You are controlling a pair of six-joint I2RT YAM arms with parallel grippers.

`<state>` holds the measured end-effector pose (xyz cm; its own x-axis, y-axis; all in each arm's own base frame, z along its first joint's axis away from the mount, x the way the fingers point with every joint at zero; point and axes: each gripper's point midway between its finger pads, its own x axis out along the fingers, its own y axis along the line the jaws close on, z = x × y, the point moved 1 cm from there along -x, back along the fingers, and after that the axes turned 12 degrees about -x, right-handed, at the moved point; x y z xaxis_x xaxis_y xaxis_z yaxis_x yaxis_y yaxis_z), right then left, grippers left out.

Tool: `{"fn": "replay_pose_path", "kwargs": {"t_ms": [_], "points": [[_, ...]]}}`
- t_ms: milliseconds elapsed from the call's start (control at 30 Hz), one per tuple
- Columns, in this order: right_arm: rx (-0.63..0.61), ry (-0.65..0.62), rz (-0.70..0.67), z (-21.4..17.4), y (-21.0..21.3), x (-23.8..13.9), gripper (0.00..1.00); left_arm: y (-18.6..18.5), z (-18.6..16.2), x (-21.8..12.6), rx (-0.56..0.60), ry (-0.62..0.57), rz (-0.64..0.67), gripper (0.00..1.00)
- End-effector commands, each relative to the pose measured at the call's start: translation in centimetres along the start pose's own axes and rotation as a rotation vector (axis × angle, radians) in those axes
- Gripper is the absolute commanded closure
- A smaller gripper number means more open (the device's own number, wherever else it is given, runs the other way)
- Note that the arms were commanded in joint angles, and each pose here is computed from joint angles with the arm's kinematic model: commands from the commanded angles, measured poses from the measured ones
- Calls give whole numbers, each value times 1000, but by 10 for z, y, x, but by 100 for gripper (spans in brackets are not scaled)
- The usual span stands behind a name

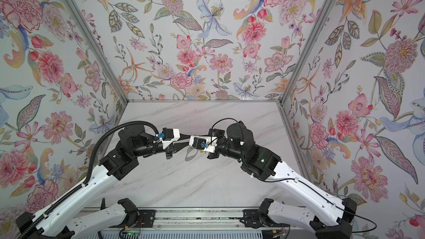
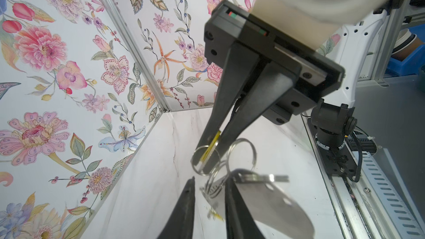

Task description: Remove the keys from the keyring

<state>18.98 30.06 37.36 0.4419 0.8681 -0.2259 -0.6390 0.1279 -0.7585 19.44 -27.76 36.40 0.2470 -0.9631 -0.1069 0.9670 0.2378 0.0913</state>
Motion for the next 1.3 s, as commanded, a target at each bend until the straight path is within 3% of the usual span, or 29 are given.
{"fn": "replay_pose_path", "kwargs": {"t_ms": [0, 300, 433, 600, 967, 1267], "points": [[5, -45, -49, 9, -11, -7, 100, -4, -1, 3, -24, -23, -41, 75], [9, -54, -66, 9, -14, -11, 100, -4, -11, 8, -45, -5, -57, 85], [12, -48, -67, 7, -14, -10, 100, -4, -7, 7, -32, -10, -55, 99], [17, -31, -64, 2, -15, -9, 100, -3, -3, 4, -5, 5, -42, 100], [7, 31, 34, -5, -5, 7, 100, -3, -21, 4, 144, 250, -70, 100], [4, 107, 124, -20, 12, 31, 100, -2, -15, 13, 244, 338, -98, 100]]}}
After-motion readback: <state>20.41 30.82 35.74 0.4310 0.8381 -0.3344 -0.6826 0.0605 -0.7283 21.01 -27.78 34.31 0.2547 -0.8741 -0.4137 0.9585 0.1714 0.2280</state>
